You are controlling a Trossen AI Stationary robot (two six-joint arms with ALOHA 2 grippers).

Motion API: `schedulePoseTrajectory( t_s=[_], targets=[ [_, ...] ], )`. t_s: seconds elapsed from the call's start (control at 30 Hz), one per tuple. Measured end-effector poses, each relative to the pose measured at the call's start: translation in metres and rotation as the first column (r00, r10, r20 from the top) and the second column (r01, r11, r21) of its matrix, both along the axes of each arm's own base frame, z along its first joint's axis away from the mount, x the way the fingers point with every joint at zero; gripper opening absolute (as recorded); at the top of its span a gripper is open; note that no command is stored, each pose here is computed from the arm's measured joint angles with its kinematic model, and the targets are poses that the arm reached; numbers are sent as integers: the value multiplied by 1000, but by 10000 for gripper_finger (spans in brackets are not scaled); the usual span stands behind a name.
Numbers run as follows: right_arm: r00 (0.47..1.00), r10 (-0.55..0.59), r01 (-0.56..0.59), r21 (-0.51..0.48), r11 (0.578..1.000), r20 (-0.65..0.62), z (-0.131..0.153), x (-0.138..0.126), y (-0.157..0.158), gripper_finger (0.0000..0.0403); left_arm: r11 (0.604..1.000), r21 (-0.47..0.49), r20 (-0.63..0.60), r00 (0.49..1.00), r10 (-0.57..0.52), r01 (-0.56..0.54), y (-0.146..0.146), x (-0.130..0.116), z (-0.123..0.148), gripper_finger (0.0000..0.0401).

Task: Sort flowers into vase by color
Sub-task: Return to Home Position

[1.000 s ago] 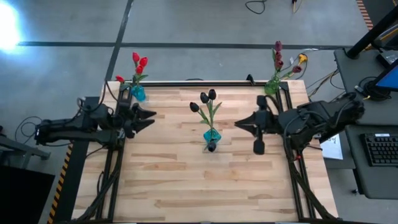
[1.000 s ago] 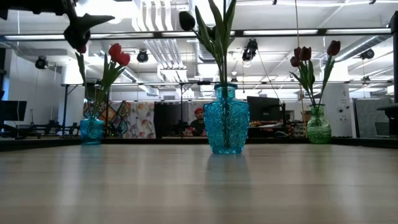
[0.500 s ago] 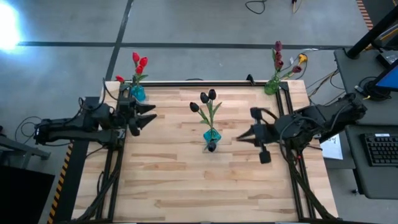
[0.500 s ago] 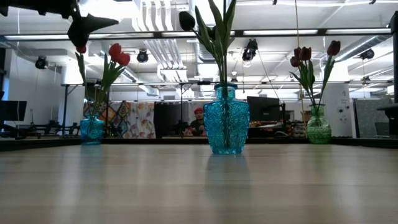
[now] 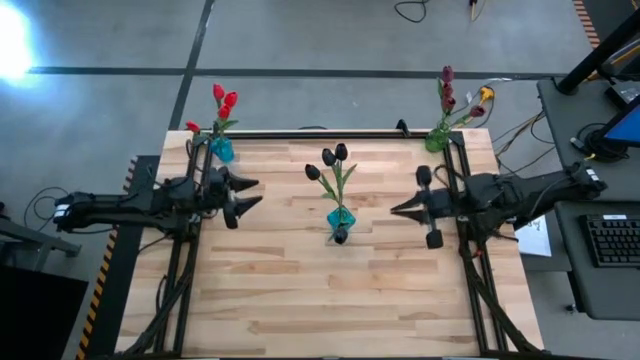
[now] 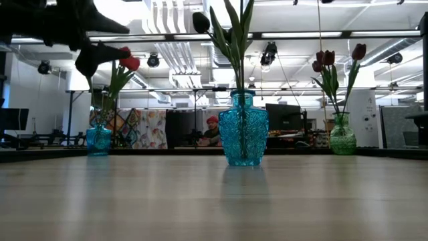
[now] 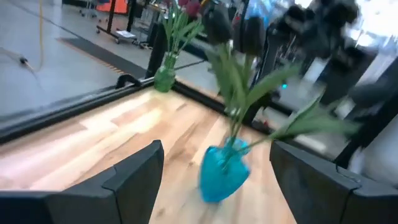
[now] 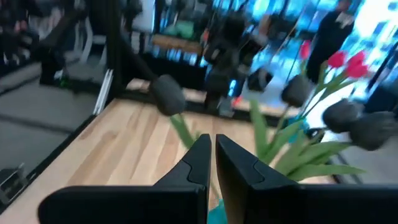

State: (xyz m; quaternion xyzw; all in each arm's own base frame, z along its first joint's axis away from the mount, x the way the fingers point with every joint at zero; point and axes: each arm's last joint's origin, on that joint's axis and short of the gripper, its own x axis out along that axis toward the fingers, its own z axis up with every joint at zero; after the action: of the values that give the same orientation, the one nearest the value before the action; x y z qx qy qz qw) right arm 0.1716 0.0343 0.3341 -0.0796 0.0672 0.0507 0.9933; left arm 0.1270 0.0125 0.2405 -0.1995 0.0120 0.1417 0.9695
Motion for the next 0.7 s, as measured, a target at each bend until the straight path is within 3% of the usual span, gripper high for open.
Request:
schedulePoseTrajectory(
  t_s=[0.13, 0.27, 0.37, 0.53, 0.7],
  targets=[
    [984, -38, 33, 31, 999, 172, -18, -20, -11, 18, 992, 122, -68, 998, -11, 20, 0, 0, -17, 281],
    [930, -135, 86, 155, 984, 343, -42, -27, -24, 18, 966, 232, 2, 994, -113, 109, -3, 2, -25, 281],
    [930, -170, 92, 242, 966, 325, -67, -29, -34, 18, 941, 300, 64, 980, -186, 159, -5, 3, -30, 281],
    [938, 13, -64, 135, 989, 347, -92, -44, -32, 18, 937, 306, 41, 981, -189, 168, -6, 2, -44, 281],
    [910, -121, 43, 202, 979, 395, -110, -60, -36, 18, 930, 341, -3, 989, -147, 139, -9, 0, -56, 281]
  ],
)
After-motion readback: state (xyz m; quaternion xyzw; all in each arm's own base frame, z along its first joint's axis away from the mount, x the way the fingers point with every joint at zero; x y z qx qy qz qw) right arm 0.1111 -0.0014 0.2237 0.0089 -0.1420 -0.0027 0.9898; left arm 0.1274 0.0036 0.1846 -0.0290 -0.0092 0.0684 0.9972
